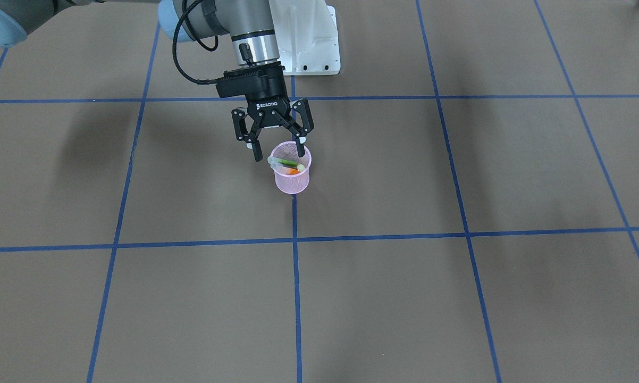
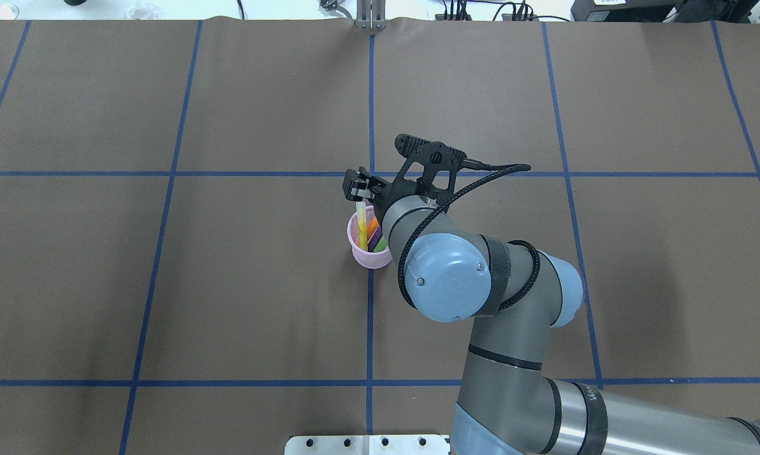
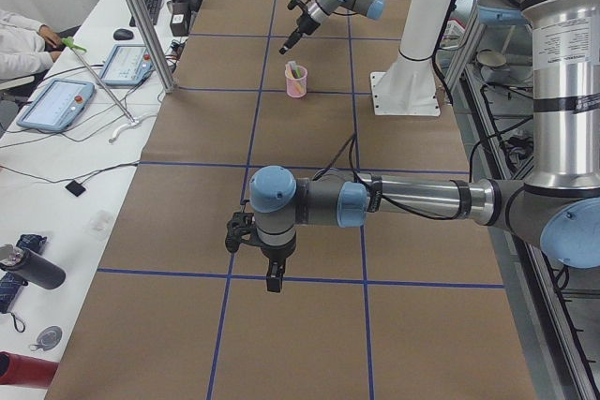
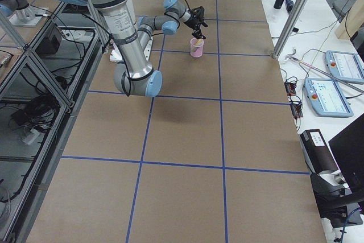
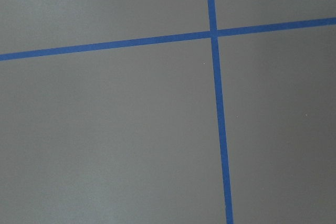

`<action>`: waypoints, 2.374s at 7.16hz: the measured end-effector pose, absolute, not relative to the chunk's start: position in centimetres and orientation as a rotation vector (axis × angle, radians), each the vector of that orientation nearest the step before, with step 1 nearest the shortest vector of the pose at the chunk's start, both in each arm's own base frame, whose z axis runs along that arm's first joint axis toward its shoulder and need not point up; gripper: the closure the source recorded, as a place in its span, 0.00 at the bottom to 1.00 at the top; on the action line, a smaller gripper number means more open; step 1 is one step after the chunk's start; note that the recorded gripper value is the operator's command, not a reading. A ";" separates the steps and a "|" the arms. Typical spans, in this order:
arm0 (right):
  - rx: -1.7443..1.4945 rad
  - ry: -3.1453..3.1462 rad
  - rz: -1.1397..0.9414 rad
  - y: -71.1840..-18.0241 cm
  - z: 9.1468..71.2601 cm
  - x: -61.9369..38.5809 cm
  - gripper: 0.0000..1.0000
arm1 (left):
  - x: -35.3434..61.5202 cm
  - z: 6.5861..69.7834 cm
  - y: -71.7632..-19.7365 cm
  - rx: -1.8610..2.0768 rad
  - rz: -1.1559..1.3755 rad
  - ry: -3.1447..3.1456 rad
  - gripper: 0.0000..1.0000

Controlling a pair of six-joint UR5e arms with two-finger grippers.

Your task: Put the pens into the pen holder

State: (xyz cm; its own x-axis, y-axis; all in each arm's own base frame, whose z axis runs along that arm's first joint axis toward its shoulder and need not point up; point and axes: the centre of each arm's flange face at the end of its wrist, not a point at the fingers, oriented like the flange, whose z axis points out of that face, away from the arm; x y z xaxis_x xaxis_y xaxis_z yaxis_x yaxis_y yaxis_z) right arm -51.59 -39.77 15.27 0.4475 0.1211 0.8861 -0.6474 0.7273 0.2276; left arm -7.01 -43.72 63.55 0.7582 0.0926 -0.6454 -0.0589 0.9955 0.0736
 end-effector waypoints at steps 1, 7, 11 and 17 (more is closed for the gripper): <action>0.544 -1.008 0.493 -42.2 15.5 -49.5 0.00 | -7.0 63.7 -43.7 0.047 0.082 0.706 0.00; 0.268 -0.848 0.088 -60.1 26.7 -21.4 0.00 | -6.7 63.8 -43.2 0.046 0.088 0.747 0.00; 0.197 -0.713 -0.243 -61.0 43.8 -5.6 0.00 | -6.7 64.0 -43.0 0.047 0.090 0.749 0.00; -0.041 -0.698 -0.180 -46.2 65.1 5.8 0.00 | -6.7 64.0 -42.9 0.047 0.090 0.749 0.00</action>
State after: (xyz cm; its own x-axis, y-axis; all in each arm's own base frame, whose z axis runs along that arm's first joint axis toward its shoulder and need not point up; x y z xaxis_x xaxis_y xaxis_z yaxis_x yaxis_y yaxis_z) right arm 5.78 -46.16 65.05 0.7515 -0.1508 0.6423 0.1782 0.9837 0.0225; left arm -6.69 -42.94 63.96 0.7290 0.0985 -0.6774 -0.0647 0.9951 0.0750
